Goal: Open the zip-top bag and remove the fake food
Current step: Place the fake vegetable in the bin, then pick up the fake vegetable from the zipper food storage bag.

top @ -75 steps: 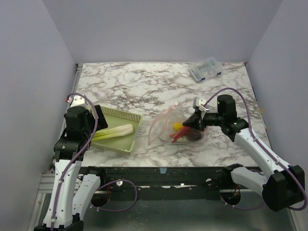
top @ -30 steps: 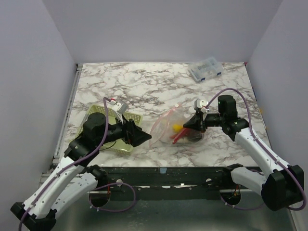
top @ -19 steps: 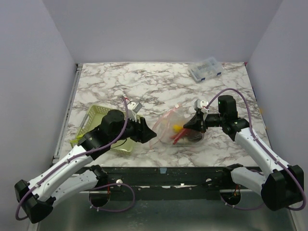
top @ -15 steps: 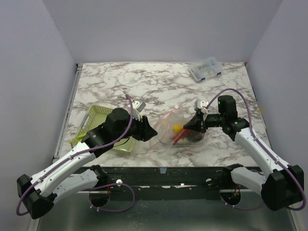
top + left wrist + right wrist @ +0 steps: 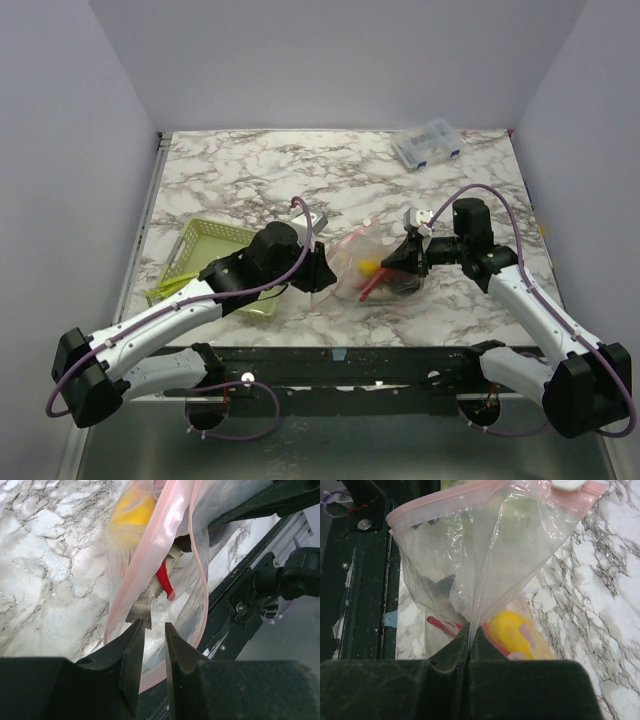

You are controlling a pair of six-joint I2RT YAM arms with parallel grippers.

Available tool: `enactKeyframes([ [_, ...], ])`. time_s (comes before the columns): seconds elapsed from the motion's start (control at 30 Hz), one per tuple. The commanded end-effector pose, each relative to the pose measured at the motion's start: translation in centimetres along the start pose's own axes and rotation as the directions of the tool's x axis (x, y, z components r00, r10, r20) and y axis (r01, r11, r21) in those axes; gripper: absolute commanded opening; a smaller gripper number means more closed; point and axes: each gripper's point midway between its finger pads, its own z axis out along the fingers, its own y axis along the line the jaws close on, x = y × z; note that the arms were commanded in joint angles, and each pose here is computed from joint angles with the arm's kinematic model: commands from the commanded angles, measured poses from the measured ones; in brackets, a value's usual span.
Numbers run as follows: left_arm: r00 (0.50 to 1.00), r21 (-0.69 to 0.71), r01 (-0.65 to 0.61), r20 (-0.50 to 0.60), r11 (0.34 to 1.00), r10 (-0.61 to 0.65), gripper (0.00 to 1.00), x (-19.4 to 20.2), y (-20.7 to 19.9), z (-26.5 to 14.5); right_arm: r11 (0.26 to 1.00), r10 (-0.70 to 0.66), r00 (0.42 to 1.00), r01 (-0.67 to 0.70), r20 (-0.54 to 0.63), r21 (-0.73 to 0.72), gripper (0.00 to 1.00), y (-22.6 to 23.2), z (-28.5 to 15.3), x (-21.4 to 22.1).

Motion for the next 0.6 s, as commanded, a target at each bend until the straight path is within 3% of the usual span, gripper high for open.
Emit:
enactKeyframes([
  [0.0,0.998,0.001,-0.05,0.042,0.999,0.05,0.24,-1.7,-1.0,1.2,0.999,0.018,1.0,-0.017,0.011,-0.035,0.0,0.9,0.0,0.3],
  [0.33,0.998,0.002,-0.047,0.028,0.999,0.047,0.24,-0.7,-1.1,4.8,0.999,0.014,1.0,-0.014,0.017,-0.044,0.0,1.1,0.0,0.2],
  [0.57,0.997,0.061,0.033,0.063,0.998,-0.037,0.26,0.1,-1.9,6.7,0.999,0.015,1.0,-0.014,0.02,-0.048,0.0,1.2,0.0,0.2],
])
